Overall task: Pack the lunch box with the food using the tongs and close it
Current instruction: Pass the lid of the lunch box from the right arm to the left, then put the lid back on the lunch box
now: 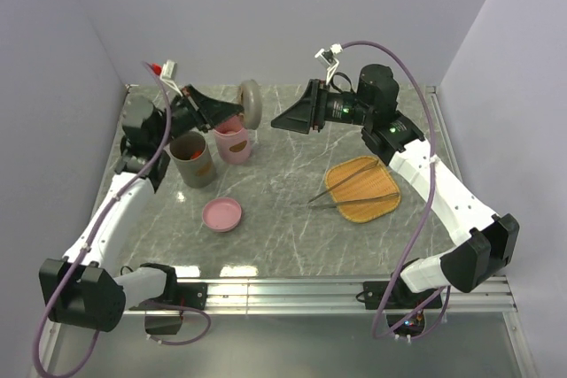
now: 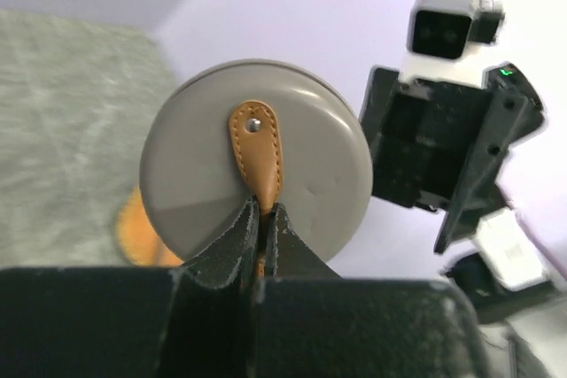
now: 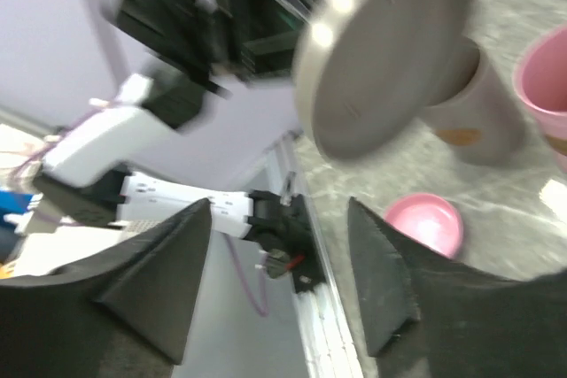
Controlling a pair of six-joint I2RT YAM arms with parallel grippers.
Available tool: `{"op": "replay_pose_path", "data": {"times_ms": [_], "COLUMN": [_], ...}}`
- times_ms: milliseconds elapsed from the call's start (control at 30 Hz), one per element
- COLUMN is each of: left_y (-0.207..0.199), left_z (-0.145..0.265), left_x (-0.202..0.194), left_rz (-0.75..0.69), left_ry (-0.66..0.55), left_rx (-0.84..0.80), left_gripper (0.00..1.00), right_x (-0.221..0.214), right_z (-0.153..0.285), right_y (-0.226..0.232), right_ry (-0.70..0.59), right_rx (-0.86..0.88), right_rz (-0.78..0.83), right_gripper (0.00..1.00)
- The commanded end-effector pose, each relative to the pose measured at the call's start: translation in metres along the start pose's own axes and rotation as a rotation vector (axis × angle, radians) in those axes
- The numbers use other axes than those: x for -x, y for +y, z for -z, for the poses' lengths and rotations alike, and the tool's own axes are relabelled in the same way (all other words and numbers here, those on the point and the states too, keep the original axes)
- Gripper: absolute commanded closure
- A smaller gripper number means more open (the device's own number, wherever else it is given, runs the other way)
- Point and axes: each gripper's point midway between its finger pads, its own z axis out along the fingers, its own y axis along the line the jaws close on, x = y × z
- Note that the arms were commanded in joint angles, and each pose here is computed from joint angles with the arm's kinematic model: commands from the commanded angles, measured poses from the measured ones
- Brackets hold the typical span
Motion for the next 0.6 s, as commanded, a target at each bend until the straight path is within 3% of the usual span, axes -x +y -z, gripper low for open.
{"op": "replay_pose_path", "data": {"times_ms": [0,33,100,133,367,567], "left_y": [-0.010,0.002,0.014,0.029,0.067,0.085], "left_z": [0.015,0.019,0.032,0.040,0.095,0.116], "left_x": [0.017,0.017,0.020,0.033,0.064,0.062], "left_rz": [-0.202,-0.311,-0.357,-0.455,-0.728,-0.802], "left_ry": [0.060,0.095,0.158,0.150,0.318,0.500], "left_rx": [0.118,0.187,0.329,0.435,0.827,0.923], "left_gripper": [0.99,1.00,0.99,1.00,1.00,1.00], "right_x": [0.011,0.007,0.008,0.000,-0.014,-0.016], "right_z": [0.012,0.014,0.019,0.023,0.038,0.045], "right_y": [-0.004,-0.012,-0.020,-0.029,-0.061,-0.063], "right_ry": [-0.025,-0.009,0.006,0.039,0.178,0.184], "right_rx": [-0.065,-0.100,-0.141,-0.188,-0.311,-0.329], "right_rz": [0.091,0.082,0.139,0.118,0.190,0.220], "right_gripper": [0.29,0.19,0.12,0.09,0.07,0.05]}}
